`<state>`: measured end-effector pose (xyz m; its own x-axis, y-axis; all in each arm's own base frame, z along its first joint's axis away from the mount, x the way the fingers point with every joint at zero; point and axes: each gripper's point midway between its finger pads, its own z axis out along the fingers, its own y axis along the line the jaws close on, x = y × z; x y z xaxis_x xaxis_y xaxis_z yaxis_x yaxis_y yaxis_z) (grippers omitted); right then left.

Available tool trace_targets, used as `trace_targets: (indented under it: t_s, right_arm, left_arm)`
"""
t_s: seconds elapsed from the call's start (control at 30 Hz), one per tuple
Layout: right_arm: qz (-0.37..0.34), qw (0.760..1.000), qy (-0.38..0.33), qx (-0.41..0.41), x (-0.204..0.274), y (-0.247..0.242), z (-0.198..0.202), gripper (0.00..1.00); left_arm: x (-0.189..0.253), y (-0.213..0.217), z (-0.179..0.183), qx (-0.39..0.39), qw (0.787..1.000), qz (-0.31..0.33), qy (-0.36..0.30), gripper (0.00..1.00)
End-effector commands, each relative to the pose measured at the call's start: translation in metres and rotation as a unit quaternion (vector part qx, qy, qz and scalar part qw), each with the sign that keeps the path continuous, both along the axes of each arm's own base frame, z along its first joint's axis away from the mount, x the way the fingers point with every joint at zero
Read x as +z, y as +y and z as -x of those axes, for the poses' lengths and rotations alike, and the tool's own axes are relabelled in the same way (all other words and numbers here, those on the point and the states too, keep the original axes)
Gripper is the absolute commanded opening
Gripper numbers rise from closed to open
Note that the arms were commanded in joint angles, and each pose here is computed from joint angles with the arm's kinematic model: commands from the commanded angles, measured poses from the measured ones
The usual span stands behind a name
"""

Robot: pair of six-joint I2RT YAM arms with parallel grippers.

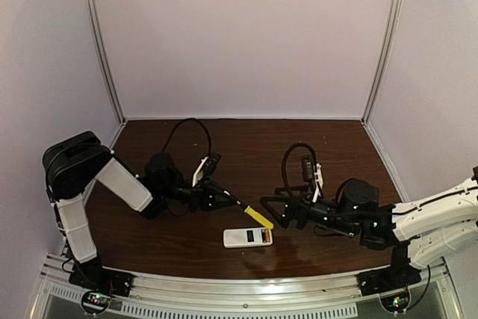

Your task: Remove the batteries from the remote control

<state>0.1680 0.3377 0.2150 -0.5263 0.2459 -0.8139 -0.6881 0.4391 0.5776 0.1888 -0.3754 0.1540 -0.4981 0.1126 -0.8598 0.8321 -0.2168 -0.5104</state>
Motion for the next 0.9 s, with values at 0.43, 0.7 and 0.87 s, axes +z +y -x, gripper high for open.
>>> trace_targets:
  t_s: [0.43, 0.7, 0.87]
  right_arm:
    - [-0.118, 0.990, 0.000, 0.074, 0.029, 0.031, -0.006, 0.95]
    - [-0.154, 0.982, 0.005, 0.107, 0.040, 0.041, 0.000, 0.93]
    - [-0.182, 0.974, 0.012, 0.135, 0.047, 0.052, 0.004, 0.85]
  left_arm:
    - [0.103, 0.033, 0.010, 0.077, 0.975, 0.144, -0.153, 0.00]
    - [0.124, 0.041, 0.009, 0.113, 0.965, 0.159, -0.175, 0.00]
    - [0.125, 0.043, 0.009, 0.118, 0.964, 0.157, -0.182, 0.00]
